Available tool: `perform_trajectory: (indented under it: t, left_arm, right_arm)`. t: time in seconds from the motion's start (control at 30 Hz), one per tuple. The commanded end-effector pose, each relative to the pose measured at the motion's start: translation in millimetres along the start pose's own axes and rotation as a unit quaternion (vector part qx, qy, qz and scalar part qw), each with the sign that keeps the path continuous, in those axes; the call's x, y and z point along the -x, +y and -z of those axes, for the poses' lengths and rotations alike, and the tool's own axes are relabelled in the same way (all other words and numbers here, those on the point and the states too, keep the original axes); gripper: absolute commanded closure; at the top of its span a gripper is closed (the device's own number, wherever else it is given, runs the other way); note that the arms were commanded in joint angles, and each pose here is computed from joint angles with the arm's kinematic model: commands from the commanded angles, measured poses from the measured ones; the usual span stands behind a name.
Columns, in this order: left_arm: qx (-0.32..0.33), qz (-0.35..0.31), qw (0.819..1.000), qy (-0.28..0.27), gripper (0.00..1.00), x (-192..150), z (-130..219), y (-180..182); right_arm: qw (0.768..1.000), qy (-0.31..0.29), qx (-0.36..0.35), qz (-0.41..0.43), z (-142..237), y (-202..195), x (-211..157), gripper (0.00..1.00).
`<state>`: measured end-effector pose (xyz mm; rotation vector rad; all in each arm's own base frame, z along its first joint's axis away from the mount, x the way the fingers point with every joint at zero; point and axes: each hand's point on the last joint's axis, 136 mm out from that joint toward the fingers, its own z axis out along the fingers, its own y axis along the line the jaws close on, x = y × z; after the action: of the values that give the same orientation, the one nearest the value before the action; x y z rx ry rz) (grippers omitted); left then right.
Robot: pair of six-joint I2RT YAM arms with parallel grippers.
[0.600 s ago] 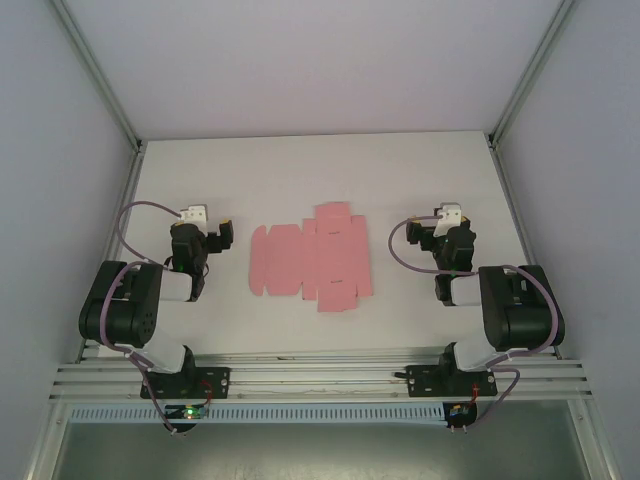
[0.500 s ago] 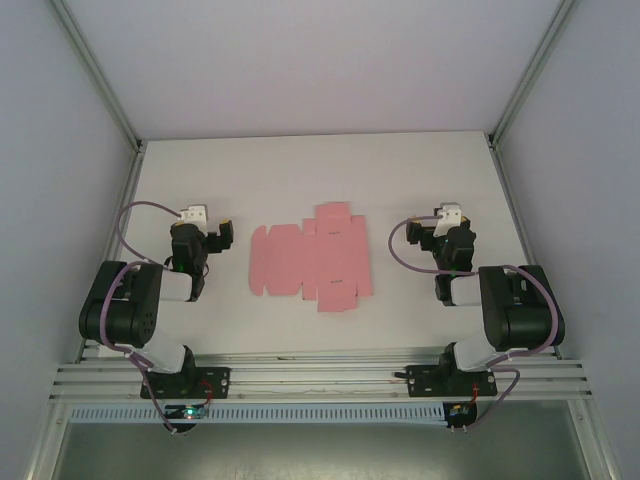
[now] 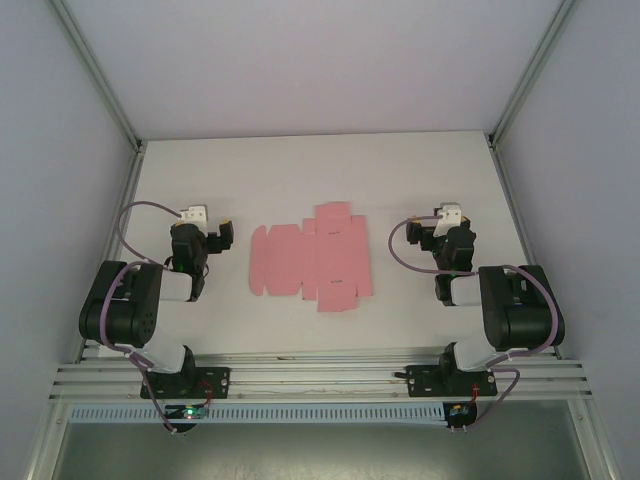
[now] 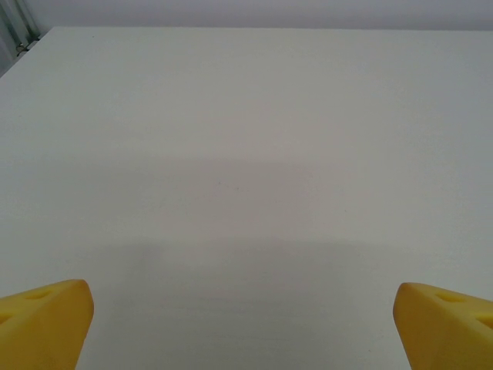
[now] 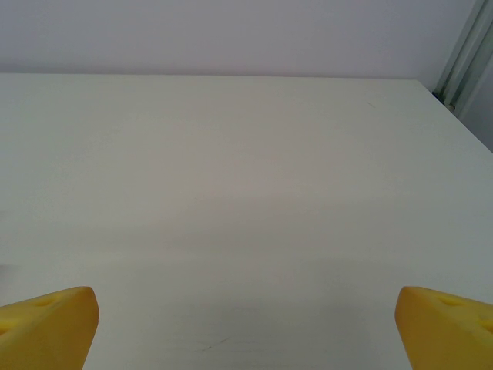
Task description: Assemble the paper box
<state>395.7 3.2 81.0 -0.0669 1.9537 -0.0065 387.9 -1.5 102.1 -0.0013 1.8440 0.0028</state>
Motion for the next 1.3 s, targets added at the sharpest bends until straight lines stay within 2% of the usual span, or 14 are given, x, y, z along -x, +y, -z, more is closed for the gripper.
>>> perform_trajectory:
  t: [0.0,0.27,0.47,0.57,0.63,0.77,0.9,0.97,1.07,1.27]
  left_arm:
    - [0.003,-0.006,1.0,-0.006,0.0,7,-1,3]
    - [0.003,-0.006,1.0,-0.006,0.0,7,-1,3]
    - [0.019,0.001,1.0,0.002,0.0,35,15,8]
    - [0.003,0.042,0.999,0.025,0.0,53,31,0]
    - [-0.031,0.074,0.996,0.045,0.0,63,41,-13]
    - [-0.07,0.16,0.979,0.107,0.0,58,60,-32]
    - [-0.101,0.219,0.956,0.165,0.0,39,72,-51]
    - [-0.126,0.223,0.948,0.191,0.0,32,78,-66]
    - [-0.144,0.221,0.94,0.216,0.0,22,80,-86]
    - [-0.141,0.214,0.931,0.259,0.0,-3,76,-97]
  right_arm:
    - [1.0,-0.017,-0.003,-0.008,-1,1,12,0.02]
    - [1.0,-0.018,-0.002,-0.007,-1,1,12,0.02]
    - [1.0,-0.021,0.008,0.0,6,5,31,0.02]
    - [1.0,-0.004,-0.021,-0.002,17,4,54,0.02]
    - [0.999,0.019,-0.018,-0.02,25,12,67,0.02]
    - [0.991,0.098,0.051,-0.078,52,60,80,0.02]
    - [0.966,0.169,0.164,-0.109,75,129,69,0.09]
    - [0.951,0.195,0.208,-0.119,82,159,57,0.14]
    - [0.936,0.225,0.237,-0.13,81,188,40,0.21]
    - [0.907,0.299,0.261,-0.14,68,221,-8,0.29]
